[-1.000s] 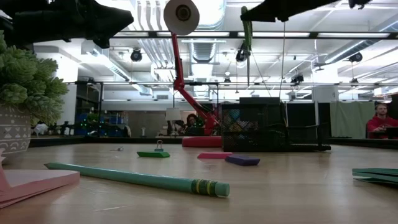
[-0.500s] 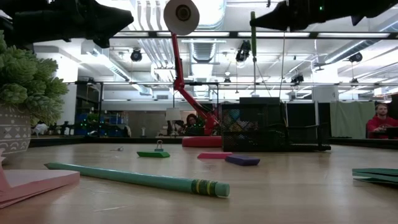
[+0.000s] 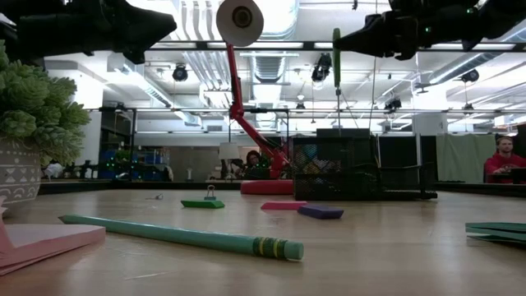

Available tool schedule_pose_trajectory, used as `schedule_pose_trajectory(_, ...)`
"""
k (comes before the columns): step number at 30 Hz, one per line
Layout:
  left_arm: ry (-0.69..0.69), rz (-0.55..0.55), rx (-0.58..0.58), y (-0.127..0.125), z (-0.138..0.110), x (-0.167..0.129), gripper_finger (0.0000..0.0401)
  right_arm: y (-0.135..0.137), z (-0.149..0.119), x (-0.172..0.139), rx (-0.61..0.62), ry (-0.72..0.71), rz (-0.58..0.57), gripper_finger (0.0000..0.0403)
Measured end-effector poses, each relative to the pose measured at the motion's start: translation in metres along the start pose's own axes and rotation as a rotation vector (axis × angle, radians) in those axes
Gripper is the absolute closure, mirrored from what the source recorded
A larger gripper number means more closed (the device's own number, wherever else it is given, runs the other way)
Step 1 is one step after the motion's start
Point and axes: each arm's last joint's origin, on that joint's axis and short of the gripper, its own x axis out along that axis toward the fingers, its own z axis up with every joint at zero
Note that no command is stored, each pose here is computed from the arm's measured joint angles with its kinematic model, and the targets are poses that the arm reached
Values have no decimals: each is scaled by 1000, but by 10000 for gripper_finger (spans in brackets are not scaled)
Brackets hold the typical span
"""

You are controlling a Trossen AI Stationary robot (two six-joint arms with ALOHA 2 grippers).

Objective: Pick and place office supplies into organizer
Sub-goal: Put the scissors into the left compartment of the desk organizer

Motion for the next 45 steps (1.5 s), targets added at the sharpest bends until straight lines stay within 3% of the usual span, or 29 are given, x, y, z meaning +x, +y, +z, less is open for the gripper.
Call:
schedule_pose_trajectory(26,5,-1,-1,0,-1,0,294,-10,-30,21,22,-24,124,390)
schedule_pose_trajectory(45,9,-1,0,0,-1,0,294,-6,-56,56,37,-77,121,390)
